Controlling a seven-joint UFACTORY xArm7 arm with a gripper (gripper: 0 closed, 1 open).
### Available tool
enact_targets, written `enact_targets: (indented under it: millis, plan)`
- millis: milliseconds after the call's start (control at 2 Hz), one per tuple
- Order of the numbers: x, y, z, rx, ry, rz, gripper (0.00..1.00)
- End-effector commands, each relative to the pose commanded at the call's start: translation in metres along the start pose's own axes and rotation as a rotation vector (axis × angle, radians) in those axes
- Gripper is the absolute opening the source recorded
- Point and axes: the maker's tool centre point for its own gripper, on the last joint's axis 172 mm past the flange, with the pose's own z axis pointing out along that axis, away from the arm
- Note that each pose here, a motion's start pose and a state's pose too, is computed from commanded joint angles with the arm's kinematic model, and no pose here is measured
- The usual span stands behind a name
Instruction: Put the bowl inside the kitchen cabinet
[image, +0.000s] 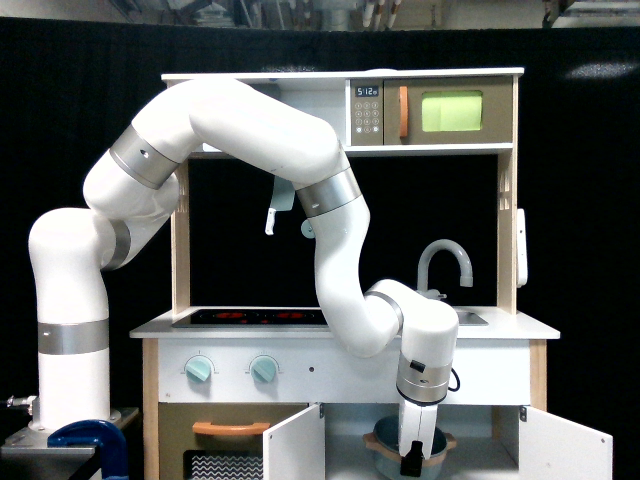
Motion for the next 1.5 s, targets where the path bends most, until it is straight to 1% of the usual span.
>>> enact_targets:
  millis: [500, 1500]
  plan:
    - [-0.0031, -0.0006, 0.0006, 0.000, 0.000, 0.000, 1.00]
    - [-0.0126, 0.0050, -0.0012, 0.000, 0.000, 0.000, 1.00]
